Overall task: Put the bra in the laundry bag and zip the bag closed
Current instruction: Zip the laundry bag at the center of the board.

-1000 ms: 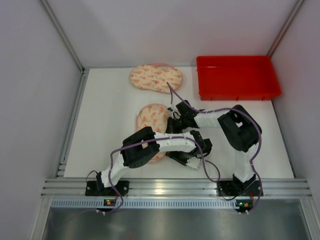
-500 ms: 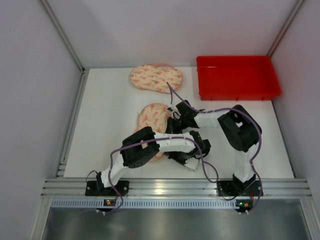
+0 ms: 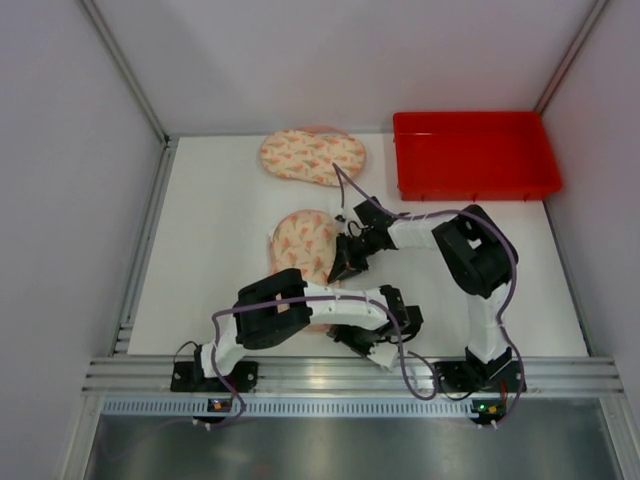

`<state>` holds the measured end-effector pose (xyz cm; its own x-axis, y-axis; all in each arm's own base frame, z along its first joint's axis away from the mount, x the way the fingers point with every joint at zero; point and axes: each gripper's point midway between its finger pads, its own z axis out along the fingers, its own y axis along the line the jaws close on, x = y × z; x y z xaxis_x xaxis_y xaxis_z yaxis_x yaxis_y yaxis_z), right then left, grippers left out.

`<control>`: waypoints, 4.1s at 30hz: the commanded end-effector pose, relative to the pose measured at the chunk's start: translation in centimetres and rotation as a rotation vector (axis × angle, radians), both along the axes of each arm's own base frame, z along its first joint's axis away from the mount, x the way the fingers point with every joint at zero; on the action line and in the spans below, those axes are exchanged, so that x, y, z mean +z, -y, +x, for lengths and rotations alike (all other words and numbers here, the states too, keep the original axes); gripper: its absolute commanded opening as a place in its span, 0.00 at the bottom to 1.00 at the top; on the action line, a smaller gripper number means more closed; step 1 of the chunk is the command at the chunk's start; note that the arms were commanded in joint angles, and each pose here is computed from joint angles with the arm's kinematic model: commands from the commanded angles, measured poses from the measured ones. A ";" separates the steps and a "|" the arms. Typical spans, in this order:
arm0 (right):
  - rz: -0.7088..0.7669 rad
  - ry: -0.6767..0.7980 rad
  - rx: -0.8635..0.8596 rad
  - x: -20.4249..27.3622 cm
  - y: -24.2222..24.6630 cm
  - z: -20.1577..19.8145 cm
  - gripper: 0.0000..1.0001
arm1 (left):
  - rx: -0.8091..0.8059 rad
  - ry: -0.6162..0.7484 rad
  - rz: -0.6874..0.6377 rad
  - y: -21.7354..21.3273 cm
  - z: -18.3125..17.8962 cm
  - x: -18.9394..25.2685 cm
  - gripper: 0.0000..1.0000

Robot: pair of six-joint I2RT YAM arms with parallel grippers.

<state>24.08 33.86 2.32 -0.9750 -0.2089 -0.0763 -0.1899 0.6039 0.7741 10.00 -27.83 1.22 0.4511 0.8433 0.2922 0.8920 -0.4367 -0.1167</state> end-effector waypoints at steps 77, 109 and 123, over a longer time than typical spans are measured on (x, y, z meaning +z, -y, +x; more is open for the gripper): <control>0.152 -0.133 0.019 4.3 4.1 0.1 0.11 | 0.226 0.085 -0.501 6.9 9.6 6.2 0.00; 0.207 -0.163 0.057 5.0 3.4 -2.2 0.22 | 0.169 0.116 -0.551 6.9 8.5 7.5 0.00; 0.213 -0.198 0.035 4.7 3.1 -2.0 0.00 | 0.372 0.248 -0.960 1.5 6.6 17.1 0.98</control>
